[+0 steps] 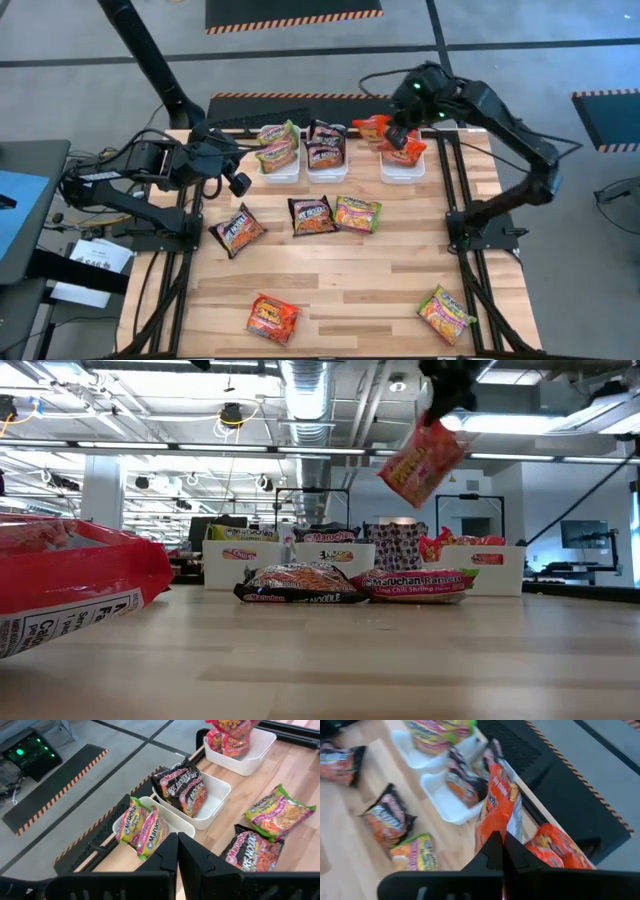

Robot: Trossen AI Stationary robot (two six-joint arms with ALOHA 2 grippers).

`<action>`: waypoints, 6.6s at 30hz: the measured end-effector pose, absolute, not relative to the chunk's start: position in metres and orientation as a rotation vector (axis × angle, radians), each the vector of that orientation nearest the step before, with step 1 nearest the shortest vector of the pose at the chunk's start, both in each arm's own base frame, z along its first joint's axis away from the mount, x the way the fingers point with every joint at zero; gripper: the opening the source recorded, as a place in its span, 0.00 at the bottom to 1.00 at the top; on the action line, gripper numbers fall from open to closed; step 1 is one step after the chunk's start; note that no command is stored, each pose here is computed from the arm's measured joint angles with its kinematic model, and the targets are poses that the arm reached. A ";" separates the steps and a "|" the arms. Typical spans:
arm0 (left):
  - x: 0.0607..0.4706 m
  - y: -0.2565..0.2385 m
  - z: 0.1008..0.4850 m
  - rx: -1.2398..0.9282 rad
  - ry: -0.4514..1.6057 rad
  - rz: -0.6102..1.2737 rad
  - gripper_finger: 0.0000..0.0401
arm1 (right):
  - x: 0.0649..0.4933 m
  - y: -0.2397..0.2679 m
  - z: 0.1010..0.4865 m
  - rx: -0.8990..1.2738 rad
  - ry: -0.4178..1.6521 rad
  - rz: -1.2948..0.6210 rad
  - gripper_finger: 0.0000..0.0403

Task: Sort Maruchan noodles
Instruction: Put the orange noodle pack into the right white bin, then put the black noodle pack into the middle white bin

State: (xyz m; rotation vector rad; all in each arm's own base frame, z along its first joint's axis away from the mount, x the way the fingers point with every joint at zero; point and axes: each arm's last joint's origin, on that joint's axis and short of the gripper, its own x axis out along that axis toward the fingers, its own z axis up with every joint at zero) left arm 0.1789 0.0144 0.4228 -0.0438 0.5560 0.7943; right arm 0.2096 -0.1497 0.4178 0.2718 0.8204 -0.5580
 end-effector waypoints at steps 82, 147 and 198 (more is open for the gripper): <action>0.170 0.059 0.422 -0.101 0.581 1.005 0.00 | 0.187 -0.195 0.203 0.867 1.249 -0.798 0.33; 0.170 0.012 0.373 -0.509 0.915 0.680 0.40 | 0.208 -0.037 0.277 0.992 1.118 -0.474 0.33; 0.178 -0.010 0.191 -0.774 1.135 0.635 0.40 | 0.189 0.098 0.277 1.052 1.207 -0.514 0.33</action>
